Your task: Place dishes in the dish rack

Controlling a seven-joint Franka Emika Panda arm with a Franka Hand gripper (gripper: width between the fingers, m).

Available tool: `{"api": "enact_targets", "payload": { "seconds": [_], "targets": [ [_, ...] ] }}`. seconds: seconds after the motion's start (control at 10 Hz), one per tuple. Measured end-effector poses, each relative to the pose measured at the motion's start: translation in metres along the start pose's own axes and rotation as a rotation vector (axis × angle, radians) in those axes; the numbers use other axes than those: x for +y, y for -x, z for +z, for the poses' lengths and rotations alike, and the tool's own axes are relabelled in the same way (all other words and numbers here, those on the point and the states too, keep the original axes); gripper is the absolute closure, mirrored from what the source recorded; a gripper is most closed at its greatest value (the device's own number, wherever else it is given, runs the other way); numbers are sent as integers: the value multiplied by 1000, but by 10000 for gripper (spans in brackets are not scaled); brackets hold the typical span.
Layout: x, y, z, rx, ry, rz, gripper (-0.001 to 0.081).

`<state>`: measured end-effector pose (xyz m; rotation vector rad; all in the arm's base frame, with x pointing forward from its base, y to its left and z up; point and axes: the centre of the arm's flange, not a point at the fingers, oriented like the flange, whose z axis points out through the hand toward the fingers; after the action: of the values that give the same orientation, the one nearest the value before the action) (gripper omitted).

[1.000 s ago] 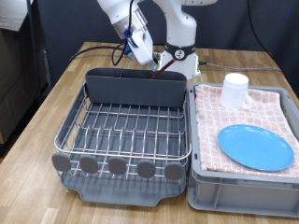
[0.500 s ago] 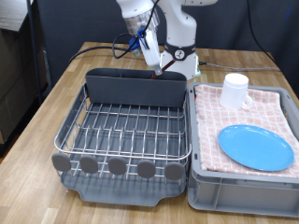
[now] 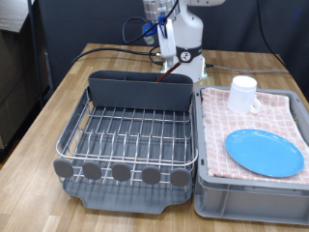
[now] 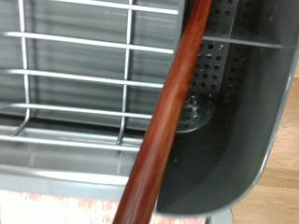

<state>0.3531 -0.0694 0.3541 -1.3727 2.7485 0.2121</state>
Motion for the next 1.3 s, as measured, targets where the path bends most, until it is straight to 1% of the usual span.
{"api": "enact_targets", "payload": {
  "seconds": [0.1, 0.2, 0.3, 0.4, 0.6, 0.7, 0.9, 1.0, 1.1, 1.2, 1.3],
  "targets": [
    [1, 2, -6, 16, 2, -7, 3],
    [1, 2, -5, 13, 4, -4, 3],
    [-1, 4, -6, 19, 0, -20, 3],
    [-6, 13, -11, 26, -12, -47, 3],
    [-20, 37, -23, 42, -34, -84, 3],
    [-28, 49, -27, 50, -53, -103, 3],
    [-41, 74, -35, 60, -96, -141, 3],
    [-48, 87, -38, 65, -131, -172, 3],
    [-53, 100, -40, 78, -150, -199, 3],
    [-61, 110, -37, 99, -155, -219, 3],
    [-61, 110, -37, 94, -151, -213, 3]
  ]
}}
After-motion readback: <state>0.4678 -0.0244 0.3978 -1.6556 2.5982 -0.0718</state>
